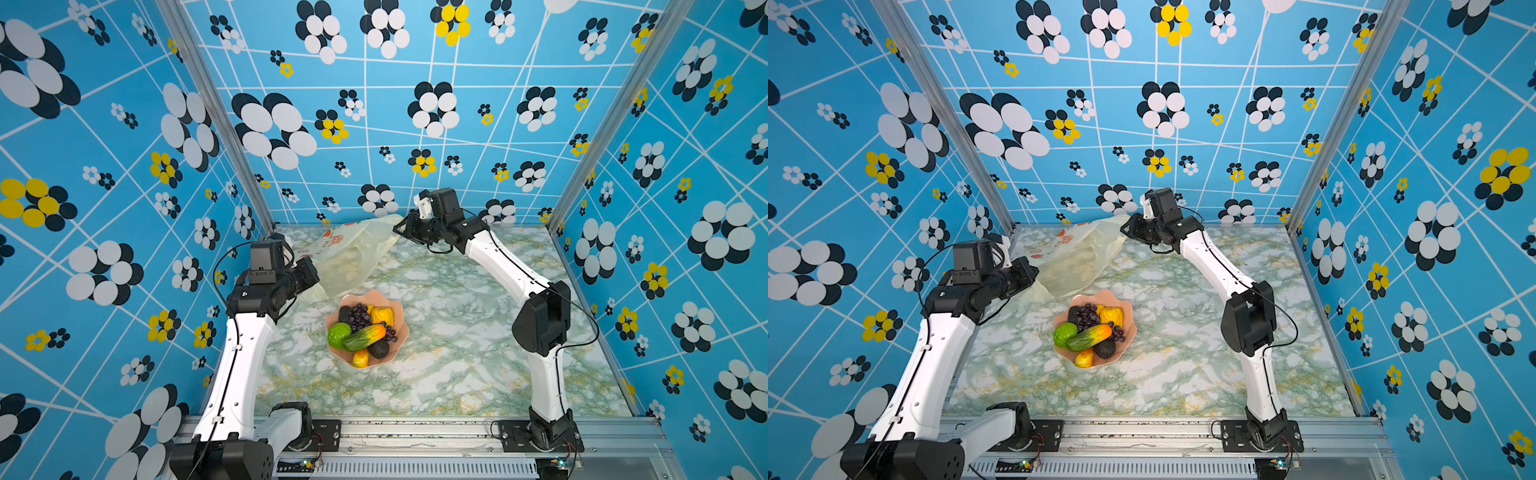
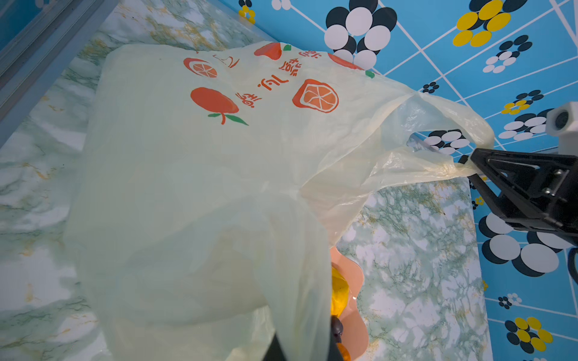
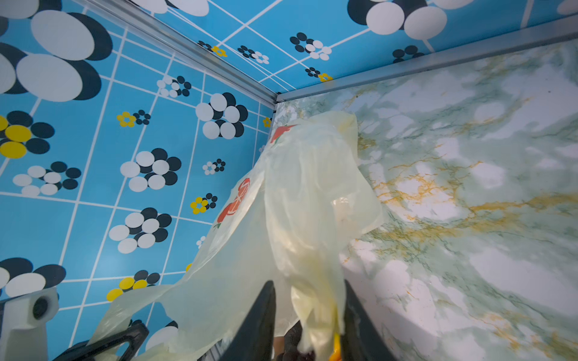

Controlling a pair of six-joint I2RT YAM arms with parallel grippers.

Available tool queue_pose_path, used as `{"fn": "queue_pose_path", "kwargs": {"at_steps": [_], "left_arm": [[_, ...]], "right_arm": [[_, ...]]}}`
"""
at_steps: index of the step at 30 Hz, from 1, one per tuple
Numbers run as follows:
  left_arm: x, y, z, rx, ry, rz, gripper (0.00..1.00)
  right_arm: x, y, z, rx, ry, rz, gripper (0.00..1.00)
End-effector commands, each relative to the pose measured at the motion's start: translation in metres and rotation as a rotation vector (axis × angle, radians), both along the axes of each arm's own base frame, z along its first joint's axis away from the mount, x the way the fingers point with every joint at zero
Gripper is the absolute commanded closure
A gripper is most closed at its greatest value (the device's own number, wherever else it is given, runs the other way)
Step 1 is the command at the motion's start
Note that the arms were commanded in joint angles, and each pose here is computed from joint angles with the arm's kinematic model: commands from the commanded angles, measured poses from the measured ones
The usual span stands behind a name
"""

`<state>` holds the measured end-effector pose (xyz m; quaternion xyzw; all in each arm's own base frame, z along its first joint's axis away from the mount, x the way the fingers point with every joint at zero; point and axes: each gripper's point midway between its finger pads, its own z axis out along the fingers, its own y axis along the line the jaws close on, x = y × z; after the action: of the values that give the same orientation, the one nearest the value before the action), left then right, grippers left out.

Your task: Place the fruits into the plastic bag

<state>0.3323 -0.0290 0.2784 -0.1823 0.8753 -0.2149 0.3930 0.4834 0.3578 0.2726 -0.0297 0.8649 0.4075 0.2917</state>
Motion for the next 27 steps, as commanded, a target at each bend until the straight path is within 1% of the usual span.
{"fn": "queue_pose_path", "kwargs": {"at_steps": [1,2,3,5,7,9,13,15,17,21,27], "left_arm": [[-0.005,0.004,0.0,-0.013,0.01,0.024,1.0],[-0.005,0.004,0.001,-0.015,0.009,0.026,1.0],[-0.005,0.004,0.002,-0.018,0.006,0.024,1.0],[-0.006,0.003,0.005,-0.024,0.0,0.023,1.0],[-0.007,0.002,0.006,-0.03,-0.002,0.02,1.0],[-0.008,0.0,0.005,-0.044,-0.001,0.017,1.0],[-0.009,-0.003,0.004,-0.071,0.0,0.012,1.0],[-0.009,-0.005,0.003,-0.077,0.004,0.006,1.0],[-0.01,-0.006,0.0,-0.079,0.009,0.005,1.0],[-0.011,-0.009,-0.003,-0.077,0.018,-0.006,1.0],[-0.011,-0.013,-0.006,-0.079,0.026,-0.017,1.0]], "right_arm": [[-0.025,-0.013,0.015,-0.052,0.005,0.048,0.53],[-0.031,-0.017,0.017,-0.066,0.005,0.054,0.49],[-0.038,-0.024,0.019,-0.085,0.009,0.058,0.41],[-0.053,-0.038,0.023,-0.133,0.016,0.063,0.32],[-0.071,-0.057,0.027,-0.197,0.025,0.061,0.27],[-0.089,-0.08,0.027,-0.27,0.052,0.043,0.25],[-0.134,-0.111,0.014,-0.364,0.147,0.057,0.25],[-0.157,-0.121,0.0,-0.378,0.215,0.066,0.25],[-0.178,-0.123,-0.017,-0.362,0.291,0.074,0.27],[-0.212,-0.113,-0.06,-0.362,0.397,0.111,0.3],[-0.229,-0.081,-0.104,-0.362,0.474,0.169,0.35]]}}
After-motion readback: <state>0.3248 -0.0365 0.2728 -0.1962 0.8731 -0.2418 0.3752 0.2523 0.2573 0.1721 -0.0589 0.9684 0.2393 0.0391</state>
